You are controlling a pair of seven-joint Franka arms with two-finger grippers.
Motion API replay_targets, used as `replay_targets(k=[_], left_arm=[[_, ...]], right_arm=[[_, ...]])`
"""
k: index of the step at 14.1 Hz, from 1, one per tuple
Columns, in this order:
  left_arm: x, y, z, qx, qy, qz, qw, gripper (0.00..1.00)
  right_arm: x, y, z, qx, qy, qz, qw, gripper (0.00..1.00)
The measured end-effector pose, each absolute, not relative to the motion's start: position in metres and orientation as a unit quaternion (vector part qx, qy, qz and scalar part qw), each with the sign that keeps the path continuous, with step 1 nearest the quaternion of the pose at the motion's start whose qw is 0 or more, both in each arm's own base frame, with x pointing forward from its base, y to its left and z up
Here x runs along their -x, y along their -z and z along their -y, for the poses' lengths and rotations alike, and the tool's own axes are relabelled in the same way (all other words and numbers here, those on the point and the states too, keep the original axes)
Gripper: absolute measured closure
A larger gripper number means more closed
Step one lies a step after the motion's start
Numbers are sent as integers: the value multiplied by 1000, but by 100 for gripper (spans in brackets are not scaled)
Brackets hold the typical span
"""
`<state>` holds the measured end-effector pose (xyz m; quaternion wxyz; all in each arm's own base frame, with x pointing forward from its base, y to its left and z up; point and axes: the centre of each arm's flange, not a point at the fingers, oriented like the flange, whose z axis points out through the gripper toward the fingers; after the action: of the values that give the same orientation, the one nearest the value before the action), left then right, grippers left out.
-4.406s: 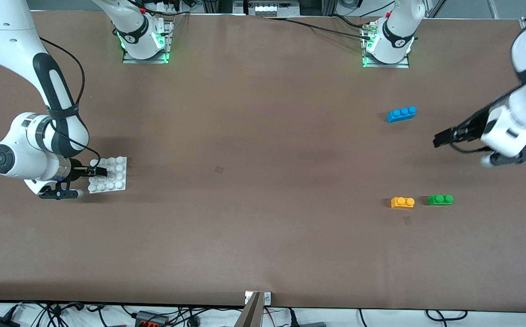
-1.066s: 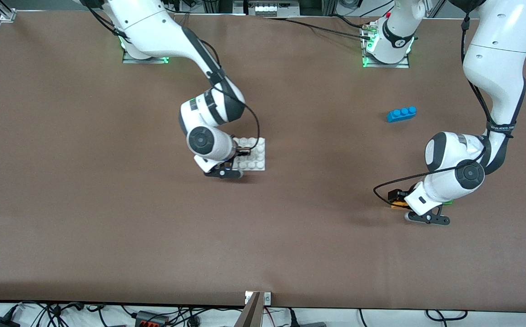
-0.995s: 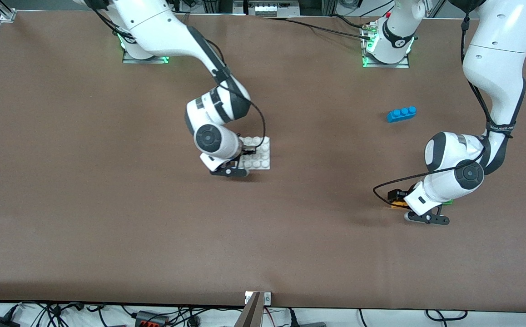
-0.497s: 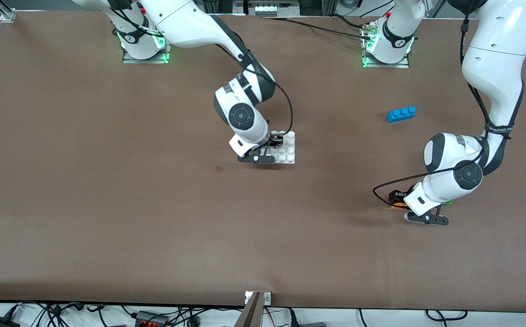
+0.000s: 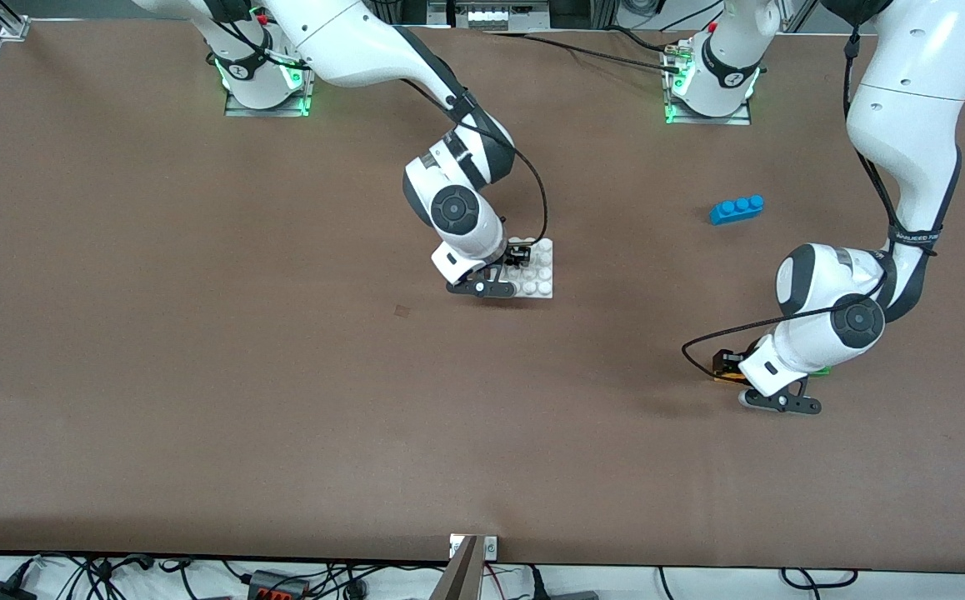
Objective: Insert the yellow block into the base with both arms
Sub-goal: 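Release the base with the right gripper while the left gripper carries the block over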
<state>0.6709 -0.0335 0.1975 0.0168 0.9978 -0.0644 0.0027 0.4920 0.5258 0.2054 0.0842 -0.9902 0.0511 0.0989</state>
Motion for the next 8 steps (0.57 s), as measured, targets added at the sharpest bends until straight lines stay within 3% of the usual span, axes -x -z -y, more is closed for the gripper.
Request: replay_targets(k=[3,6,8], left_arm=[[-668,-222,62,-997,13,73,24,32],[-653,-270,132,-997,37,53,30,32],[-629,-301,206,-998,45,24,29,32]], right_arm=[[-523,-301,-488,989,-123,-46,74,29],[-560,-410,-390,986,-145,-45,69,29],[-578,-459,-317,990,-131,-33,44,12]])
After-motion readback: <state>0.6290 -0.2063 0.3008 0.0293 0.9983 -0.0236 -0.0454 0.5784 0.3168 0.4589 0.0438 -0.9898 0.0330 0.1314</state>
